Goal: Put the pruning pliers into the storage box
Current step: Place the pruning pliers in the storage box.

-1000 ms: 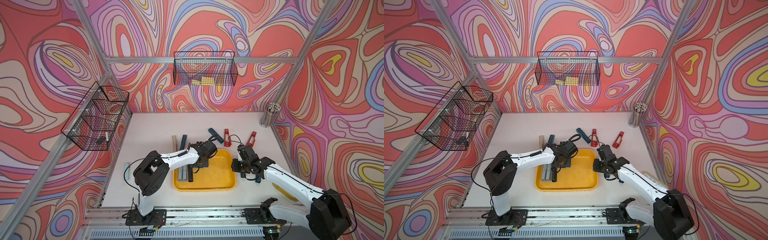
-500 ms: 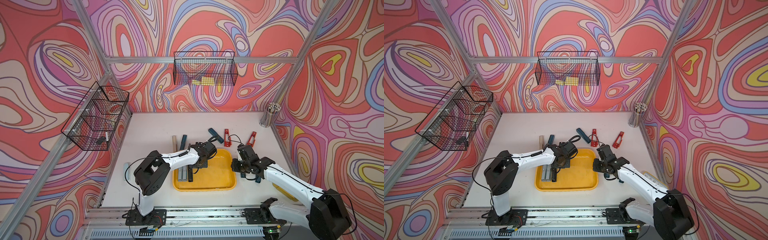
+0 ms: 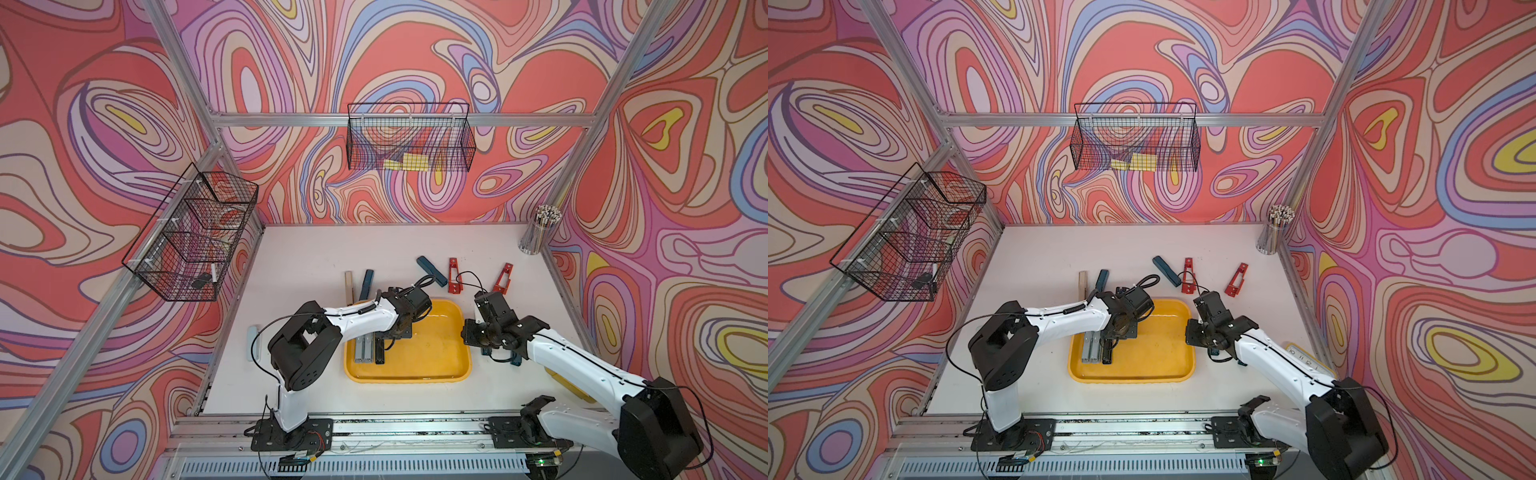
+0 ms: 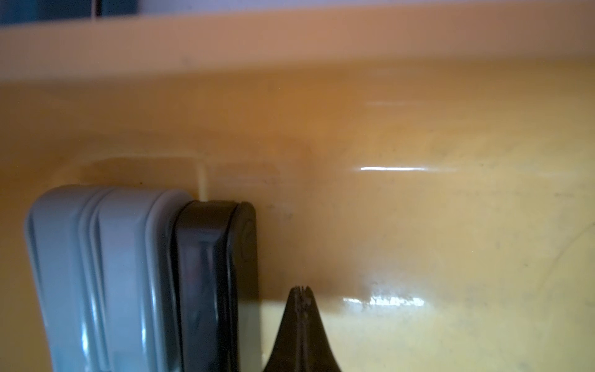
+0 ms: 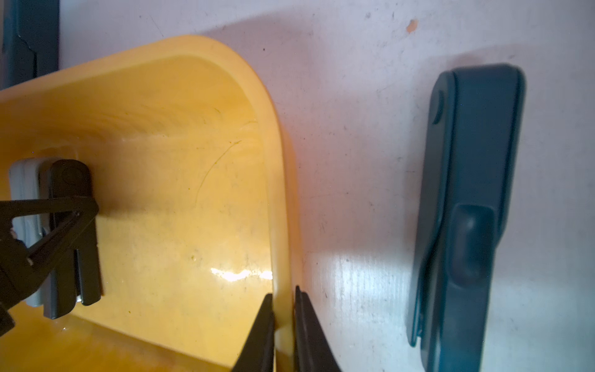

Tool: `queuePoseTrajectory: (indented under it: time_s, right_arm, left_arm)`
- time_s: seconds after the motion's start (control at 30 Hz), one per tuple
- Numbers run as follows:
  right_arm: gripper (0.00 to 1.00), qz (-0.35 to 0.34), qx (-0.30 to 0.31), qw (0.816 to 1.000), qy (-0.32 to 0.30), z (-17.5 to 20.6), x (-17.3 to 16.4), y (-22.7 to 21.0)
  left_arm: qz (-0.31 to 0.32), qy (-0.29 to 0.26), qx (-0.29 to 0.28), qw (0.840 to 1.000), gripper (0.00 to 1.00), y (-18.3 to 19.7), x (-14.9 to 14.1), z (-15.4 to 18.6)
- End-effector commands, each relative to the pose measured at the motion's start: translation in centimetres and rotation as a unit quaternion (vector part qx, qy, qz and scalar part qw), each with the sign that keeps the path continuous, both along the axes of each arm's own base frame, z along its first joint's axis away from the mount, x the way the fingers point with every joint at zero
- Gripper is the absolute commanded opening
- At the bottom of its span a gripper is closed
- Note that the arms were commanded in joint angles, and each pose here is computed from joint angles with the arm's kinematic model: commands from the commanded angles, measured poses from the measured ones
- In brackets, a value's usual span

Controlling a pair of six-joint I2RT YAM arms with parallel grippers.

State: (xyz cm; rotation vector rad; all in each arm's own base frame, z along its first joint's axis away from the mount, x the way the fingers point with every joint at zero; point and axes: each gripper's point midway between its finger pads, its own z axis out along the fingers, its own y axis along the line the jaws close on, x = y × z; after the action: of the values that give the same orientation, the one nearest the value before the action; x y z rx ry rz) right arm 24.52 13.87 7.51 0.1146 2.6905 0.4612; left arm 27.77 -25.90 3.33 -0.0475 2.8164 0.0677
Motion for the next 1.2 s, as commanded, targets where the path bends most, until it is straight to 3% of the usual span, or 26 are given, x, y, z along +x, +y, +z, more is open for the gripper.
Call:
queuePoseTrajectory:
  time_s: [0.0, 0.5, 0.77, 1.0, 1.17]
  right_arm:
    - [0.17, 0.004, 0.017, 1.000, -0.009, 0.4, 0.1, 0.6]
    - [0.17, 0.006, 0.013, 1.000, -0.010, 0.5, 0.1, 0.5]
    - [0.17, 0.005, 0.010, 1.000, -0.011, 0.5, 0.1, 0.4]
    - [0.17, 0.005, 0.008, 1.000, -0.010, 0.6, 0.2, 0.4]
    - [0.17, 0.005, 0.011, 1.000, -0.010, 0.7, 0.4, 0.6]
  left_arm:
    - [0.016, 0.003, 0.024, 1.000, 0.00, 1.5, -0.4, -0.6]
    - [0.036, 0.002, 0.028, 0.999, 0.00, 4.1, -0.3, -0.5]
    - [-0.007, -0.007, -0.028, 1.000, 0.01, 1.7, 0.3, 1.0]
    - [-0.041, -0.030, -0.081, 0.995, 0.23, -0.2, 0.6, 3.9]
    - [-0.053, -0.046, -0.091, 0.993, 0.29, -0.2, 0.6, 5.9]
